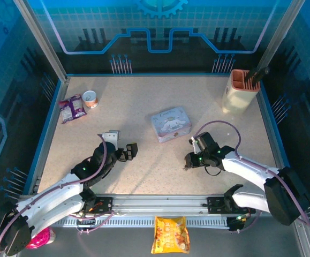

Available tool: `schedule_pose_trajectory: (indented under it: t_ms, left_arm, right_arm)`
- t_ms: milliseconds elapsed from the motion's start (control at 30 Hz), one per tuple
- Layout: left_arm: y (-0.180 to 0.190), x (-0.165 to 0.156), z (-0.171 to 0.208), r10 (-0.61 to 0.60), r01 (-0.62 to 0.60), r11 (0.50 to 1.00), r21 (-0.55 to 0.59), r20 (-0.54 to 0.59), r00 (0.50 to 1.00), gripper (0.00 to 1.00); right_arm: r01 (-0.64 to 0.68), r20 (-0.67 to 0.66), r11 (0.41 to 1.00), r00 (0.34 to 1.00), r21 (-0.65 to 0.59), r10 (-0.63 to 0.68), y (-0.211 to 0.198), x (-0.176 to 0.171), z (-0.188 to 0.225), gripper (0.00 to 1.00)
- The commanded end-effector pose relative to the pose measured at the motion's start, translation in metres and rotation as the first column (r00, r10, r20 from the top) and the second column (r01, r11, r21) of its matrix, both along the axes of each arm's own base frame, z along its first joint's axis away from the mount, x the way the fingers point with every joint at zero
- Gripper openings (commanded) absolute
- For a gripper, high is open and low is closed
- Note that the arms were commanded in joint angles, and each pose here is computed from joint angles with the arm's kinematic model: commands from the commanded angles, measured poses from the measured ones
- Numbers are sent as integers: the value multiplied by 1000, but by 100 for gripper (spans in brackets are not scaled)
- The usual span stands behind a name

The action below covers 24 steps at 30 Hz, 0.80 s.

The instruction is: Unlock a padlock with a key

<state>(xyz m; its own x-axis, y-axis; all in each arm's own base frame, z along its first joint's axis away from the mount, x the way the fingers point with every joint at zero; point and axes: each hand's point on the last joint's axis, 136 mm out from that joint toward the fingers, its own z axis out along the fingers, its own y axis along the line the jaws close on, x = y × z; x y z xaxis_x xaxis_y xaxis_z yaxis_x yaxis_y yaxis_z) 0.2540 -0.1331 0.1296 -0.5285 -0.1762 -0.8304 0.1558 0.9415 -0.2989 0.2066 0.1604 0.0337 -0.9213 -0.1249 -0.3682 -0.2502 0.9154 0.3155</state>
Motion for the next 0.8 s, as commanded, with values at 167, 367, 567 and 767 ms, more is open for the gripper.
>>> schedule_pose_trajectory:
  t_ms: [167, 367, 567, 767]
  left_arm:
    - [11, 4, -2, 47, -48, 998, 32, 20, 999, 99]
    - [12, 7, -1, 51, -53, 997, 48, 33, 998, 99]
    - [19, 16, 10, 91, -96, 989, 110, 47, 995, 99]
    - [33, 30, 43, 165, -189, 966, 174, 147, 975, 99]
  right_arm:
    - [31, -1, 999, 1000, -21, -31, -8, 0, 4, 39]
    - [34, 31, 999, 999, -24, -34, -12, 2, 14, 51]
    - [49, 133, 997, 990, -54, -42, -19, 17, 49, 59]
    - [81, 393, 989, 919, -125, -25, -37, 47, 121, 80]
